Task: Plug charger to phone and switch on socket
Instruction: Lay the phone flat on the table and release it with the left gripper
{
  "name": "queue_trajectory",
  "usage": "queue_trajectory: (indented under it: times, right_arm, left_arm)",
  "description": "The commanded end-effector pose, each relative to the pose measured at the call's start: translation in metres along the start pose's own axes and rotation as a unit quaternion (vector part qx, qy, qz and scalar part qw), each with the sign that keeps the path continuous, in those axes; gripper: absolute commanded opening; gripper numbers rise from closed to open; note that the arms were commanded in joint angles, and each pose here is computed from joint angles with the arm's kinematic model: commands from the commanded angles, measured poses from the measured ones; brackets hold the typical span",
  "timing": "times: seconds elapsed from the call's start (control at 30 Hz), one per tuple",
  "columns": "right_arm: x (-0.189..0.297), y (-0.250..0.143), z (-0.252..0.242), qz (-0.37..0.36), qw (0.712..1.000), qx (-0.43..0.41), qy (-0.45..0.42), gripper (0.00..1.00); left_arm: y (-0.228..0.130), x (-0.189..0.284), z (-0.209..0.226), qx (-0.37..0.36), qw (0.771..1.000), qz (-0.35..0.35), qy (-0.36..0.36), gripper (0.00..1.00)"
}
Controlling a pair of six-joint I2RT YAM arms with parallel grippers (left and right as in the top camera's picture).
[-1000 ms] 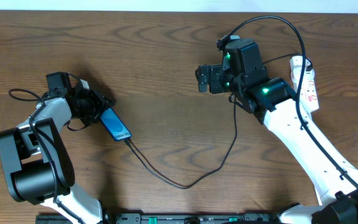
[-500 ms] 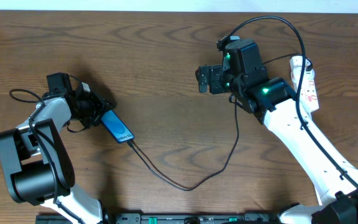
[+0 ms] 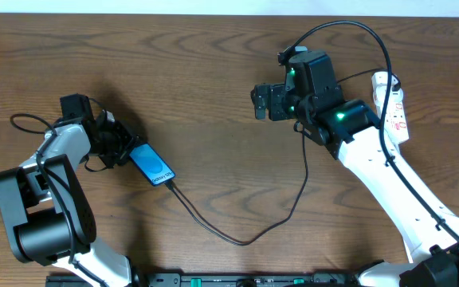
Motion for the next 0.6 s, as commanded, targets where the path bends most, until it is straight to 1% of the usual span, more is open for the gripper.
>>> queue_trajectory:
  times: [0.0,0.57]
  right_arm:
    - [0.0060,0.0042,0.0033,-0.010,1.000,0.009,0.002,0.99]
    - [0.0060,0.0040,0.0033,-0.010,1.000,0.009,0.002,0.99]
  left_arm:
    - [-0.0092,-0.0118,0.0256,0.019,0.997,0.014,0.069,0.40]
    - [-0.0140,-0.0114,0.0275,0.025,0.997,0.026,0.074,0.41]
Point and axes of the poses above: each gripper's point midway between its finger pads, its own x axis back along the fingers, its own z axis along the line the jaws close on, y = z × x, the point moved 6 cm from there along x, back along the fingers, and after that the axes turned 4 degrees about -x, right-handed, at the moved point
